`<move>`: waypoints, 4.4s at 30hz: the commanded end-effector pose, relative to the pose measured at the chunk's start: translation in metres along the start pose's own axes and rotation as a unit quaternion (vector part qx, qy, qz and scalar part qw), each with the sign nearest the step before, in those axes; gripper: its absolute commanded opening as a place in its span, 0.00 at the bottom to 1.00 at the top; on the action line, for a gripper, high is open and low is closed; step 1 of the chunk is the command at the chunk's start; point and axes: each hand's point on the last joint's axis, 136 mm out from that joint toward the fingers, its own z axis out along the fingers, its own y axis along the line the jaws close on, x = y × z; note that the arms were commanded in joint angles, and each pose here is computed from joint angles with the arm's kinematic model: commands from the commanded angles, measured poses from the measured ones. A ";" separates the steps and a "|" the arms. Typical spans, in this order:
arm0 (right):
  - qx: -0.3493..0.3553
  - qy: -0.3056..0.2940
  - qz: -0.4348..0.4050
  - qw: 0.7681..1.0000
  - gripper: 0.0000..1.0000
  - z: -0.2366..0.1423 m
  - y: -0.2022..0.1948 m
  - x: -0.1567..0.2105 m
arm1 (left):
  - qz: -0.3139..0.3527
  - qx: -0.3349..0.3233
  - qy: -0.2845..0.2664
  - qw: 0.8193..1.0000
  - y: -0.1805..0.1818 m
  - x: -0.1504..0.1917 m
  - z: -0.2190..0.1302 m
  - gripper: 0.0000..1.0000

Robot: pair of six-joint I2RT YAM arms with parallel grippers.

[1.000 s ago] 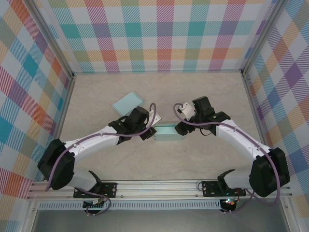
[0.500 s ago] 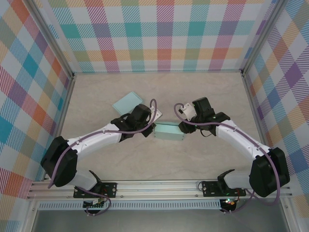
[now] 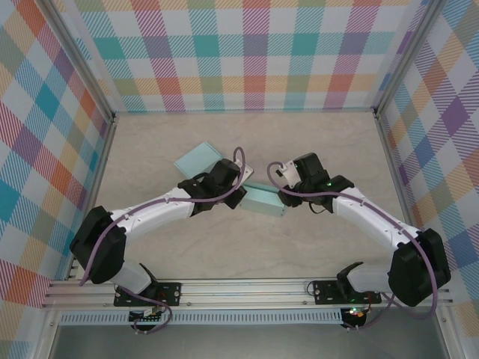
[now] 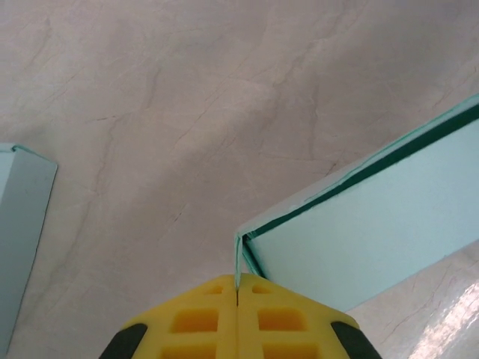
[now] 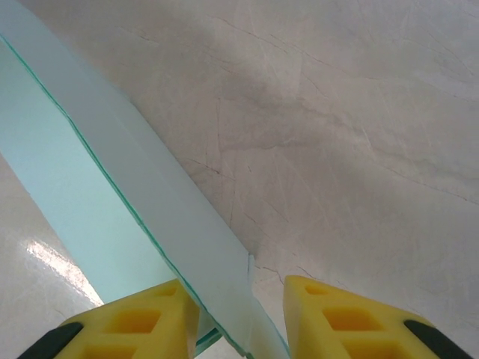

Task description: Fold the paper box

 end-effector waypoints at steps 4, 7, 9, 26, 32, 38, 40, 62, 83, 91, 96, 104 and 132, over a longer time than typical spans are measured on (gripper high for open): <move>0.020 -0.005 0.010 1.000 0.38 -0.005 -0.001 0.003 | -0.095 -0.054 0.000 0.994 0.009 -0.007 -0.013 0.00; 0.025 -0.004 0.039 0.999 0.39 -0.007 -0.001 0.002 | -0.111 -0.072 -0.003 0.991 0.009 -0.006 -0.015 0.00; 0.030 -0.001 0.051 0.998 0.39 -0.010 -0.002 0.003 | -0.111 -0.083 -0.004 0.990 0.010 -0.004 -0.015 0.00; 0.037 0.014 0.095 0.995 0.24 -0.014 -0.002 0.005 | -0.132 -0.085 0.005 0.988 0.003 -0.003 -0.016 0.00; 0.053 0.021 0.123 0.991 0.10 -0.010 -0.005 0.004 | -0.167 -0.082 0.004 0.983 0.000 0.000 -0.016 0.00; 0.038 -0.002 0.159 0.986 0.16 -0.016 0.002 -0.011 | -0.191 -0.085 0.002 0.978 -0.005 0.001 -0.015 0.00; 0.030 -0.005 0.164 0.986 0.17 -0.018 0.006 -0.015 | -0.194 -0.088 -0.001 0.977 -0.008 0.001 -0.015 0.00; 0.002 0.007 0.214 0.977 0.05 -0.005 0.019 -0.017 | -0.210 -0.091 0.008 0.973 -0.022 0.003 0.000 0.00; -0.048 -0.034 0.248 0.967 0.06 -0.012 0.032 -0.041 | -0.195 -0.087 0.014 0.977 -0.034 0.003 0.005 0.00; -0.028 -0.016 0.248 0.968 0.03 -0.002 0.027 -0.030 | -0.195 -0.091 0.014 0.976 -0.034 0.005 0.007 0.00; -0.018 -0.002 0.247 0.969 0.01 0.007 0.025 -0.013 | -0.198 -0.106 0.012 0.974 -0.028 0.009 0.005 0.00; -0.002 0.018 0.241 0.970 0.00 0.022 0.022 0.014 | -0.198 -0.121 0.013 0.973 -0.022 0.021 0.006 0.00; 0.009 0.028 0.214 0.976 0.00 0.022 0.020 0.020 | -0.275 -0.068 -0.073 0.956 -0.015 -0.015 -0.042 0.98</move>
